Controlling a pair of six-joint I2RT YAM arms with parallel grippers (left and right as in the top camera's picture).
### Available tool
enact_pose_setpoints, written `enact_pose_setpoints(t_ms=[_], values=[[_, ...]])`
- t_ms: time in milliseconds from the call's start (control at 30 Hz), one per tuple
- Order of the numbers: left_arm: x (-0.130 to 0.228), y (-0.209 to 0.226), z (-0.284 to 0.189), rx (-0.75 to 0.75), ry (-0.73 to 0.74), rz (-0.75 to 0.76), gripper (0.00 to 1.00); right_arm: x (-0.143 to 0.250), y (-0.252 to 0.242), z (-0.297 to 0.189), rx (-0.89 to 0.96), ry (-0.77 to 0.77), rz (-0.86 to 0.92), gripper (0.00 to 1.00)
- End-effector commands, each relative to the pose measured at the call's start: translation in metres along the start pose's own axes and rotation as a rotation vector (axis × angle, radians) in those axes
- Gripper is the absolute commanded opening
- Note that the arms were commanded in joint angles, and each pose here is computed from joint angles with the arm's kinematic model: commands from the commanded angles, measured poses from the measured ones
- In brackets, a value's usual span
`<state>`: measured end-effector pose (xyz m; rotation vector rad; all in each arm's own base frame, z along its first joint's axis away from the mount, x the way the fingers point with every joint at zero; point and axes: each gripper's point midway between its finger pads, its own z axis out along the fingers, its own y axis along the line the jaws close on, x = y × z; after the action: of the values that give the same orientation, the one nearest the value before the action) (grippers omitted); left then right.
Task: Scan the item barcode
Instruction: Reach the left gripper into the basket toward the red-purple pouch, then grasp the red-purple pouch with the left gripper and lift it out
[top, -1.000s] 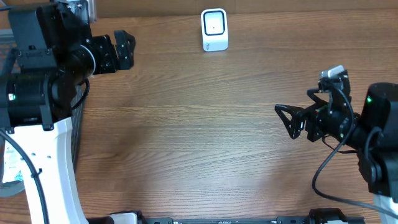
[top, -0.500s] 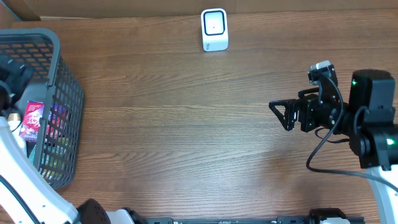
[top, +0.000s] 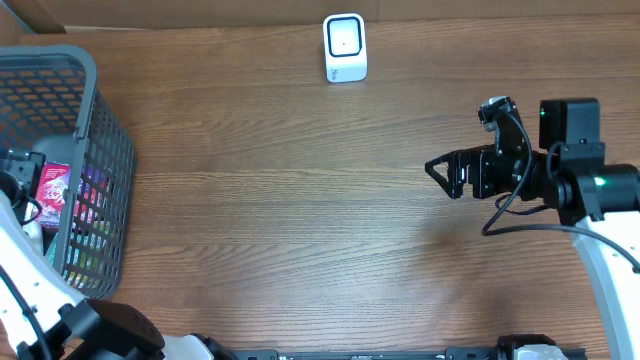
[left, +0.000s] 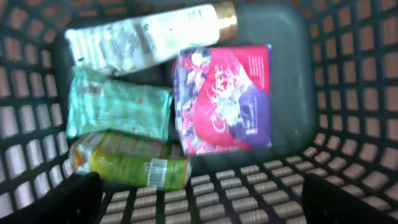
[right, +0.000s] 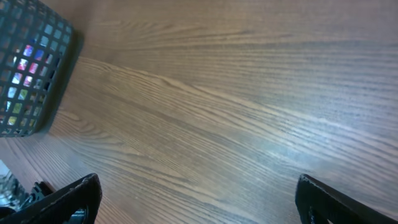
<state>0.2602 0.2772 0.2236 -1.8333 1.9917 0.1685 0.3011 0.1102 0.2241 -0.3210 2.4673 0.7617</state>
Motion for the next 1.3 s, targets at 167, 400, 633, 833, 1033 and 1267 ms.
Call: enact_pose_setpoints(t_ms=[167,400,633,833,1033,1267], values=[[0.02,0.013,0.069,-0.025,0.006,0.047,1.0,-0.005,-0.004,0.007,-0.011,0.014,0.016,1.0],[0.03,0.014,0.108,-0.031,0.022,0.055,1.0,-0.005,-0.004,0.007,-0.011,0.016,0.017,1.0],[0.056,-0.007,0.158,0.059,0.163,0.133,0.94,-0.005,-0.004,0.007,-0.011,0.016,0.017,1.0],[0.072,0.002,0.191,0.001,0.216,0.144,0.88,-0.005,-0.004,0.007,-0.011,0.015,0.017,1.0],[0.069,-0.005,0.191,0.031,0.215,0.146,0.04,-0.005,-0.004,0.007,-0.011,0.016,0.017,1.0],[0.037,-0.054,0.123,0.226,0.18,0.199,0.04,-0.005,-0.004,0.007,-0.011,0.016,0.017,1.0]])
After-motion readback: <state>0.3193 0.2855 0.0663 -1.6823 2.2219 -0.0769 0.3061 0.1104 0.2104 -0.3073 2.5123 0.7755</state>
